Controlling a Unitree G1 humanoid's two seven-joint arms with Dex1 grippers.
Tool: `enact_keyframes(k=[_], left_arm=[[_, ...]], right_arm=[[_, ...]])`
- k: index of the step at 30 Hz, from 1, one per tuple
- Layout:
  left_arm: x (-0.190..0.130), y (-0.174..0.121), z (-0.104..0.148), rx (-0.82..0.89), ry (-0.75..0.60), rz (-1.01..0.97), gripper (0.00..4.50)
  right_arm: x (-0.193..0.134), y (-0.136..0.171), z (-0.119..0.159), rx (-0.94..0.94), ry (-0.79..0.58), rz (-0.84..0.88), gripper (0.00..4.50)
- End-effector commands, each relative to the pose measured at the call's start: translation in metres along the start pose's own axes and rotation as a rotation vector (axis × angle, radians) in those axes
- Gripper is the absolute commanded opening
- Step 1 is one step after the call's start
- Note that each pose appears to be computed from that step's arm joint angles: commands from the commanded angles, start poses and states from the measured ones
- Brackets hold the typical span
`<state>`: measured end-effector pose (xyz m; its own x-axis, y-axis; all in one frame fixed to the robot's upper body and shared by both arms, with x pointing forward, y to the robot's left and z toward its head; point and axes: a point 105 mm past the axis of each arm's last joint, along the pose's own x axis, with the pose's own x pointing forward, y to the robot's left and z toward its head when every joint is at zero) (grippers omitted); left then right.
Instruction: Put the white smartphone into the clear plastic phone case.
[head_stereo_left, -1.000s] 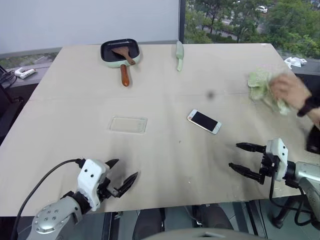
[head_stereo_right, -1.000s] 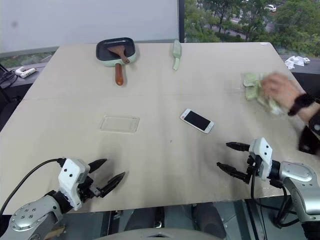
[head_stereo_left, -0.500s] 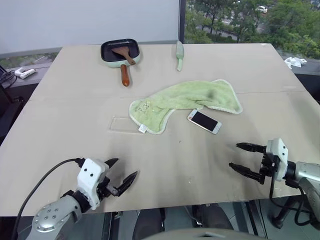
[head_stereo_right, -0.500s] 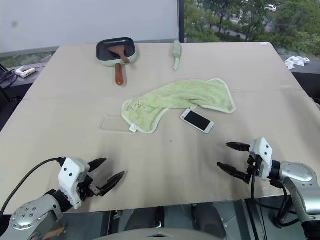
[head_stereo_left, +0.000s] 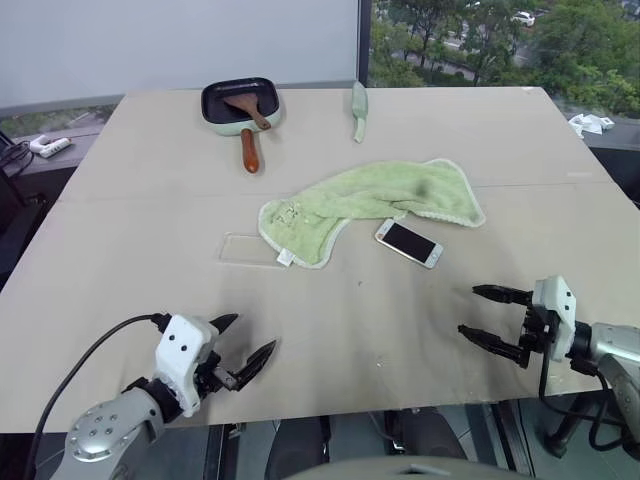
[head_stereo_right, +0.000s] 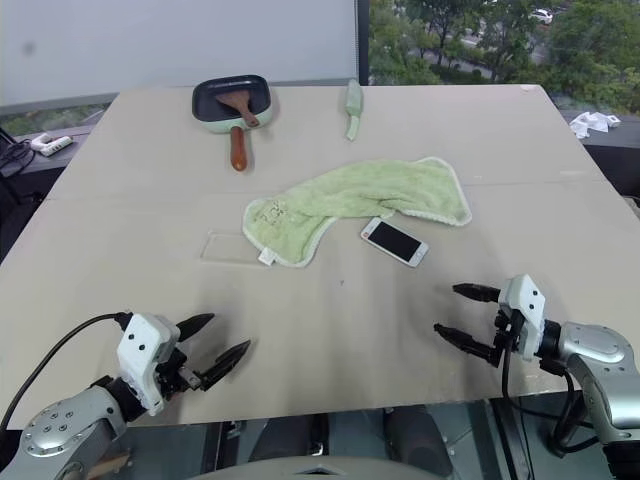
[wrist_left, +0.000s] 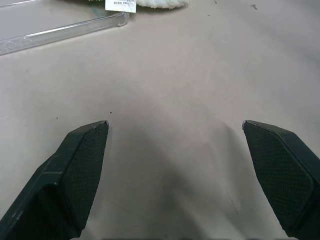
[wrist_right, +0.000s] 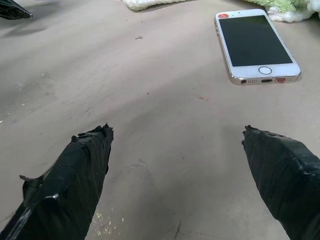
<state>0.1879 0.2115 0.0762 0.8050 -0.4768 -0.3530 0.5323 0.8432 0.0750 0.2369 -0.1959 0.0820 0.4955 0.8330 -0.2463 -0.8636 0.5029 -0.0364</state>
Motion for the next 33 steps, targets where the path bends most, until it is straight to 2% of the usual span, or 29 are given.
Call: enact_keyframes(k=[1, 15, 20, 23, 25, 27, 30, 33], left_arm=[[0.000, 0.005, 0.006, 0.031, -0.028, 0.008, 4.46], [0.018, 0.050, 0.028, 0.188, -0.046, -0.043, 4.46], [0.019, 0.049, 0.039, 0.184, -0.089, -0.109, 4.46], [0.012, 0.046, 0.056, 0.160, -0.152, -0.149, 4.46], [0.005, 0.047, 0.071, 0.143, -0.192, -0.157, 4.46], [0.002, 0.047, 0.079, 0.136, -0.209, -0.153, 4.46], [-0.005, 0.049, 0.085, 0.115, -0.197, -0.140, 4.46], [-0.015, 0.042, 0.086, 0.095, -0.154, -0.159, 4.46]], right_arm=[[-0.001, -0.003, 0.011, -0.046, -0.030, -0.006, 4.50], [0.012, 0.000, 0.032, -0.096, -0.091, -0.021, 4.50], [0.028, -0.012, 0.043, -0.167, -0.098, -0.110, 4.50], [0.060, -0.037, 0.056, -0.201, -0.069, -0.209, 4.50], [0.093, -0.052, 0.071, -0.223, -0.057, -0.232, 4.50], [0.113, -0.063, 0.078, -0.249, -0.029, -0.257, 4.50], [0.146, -0.080, 0.091, -0.274, -0.018, -0.295, 4.50], [0.187, -0.098, 0.103, -0.213, 0.002, -0.354, 4.50]])
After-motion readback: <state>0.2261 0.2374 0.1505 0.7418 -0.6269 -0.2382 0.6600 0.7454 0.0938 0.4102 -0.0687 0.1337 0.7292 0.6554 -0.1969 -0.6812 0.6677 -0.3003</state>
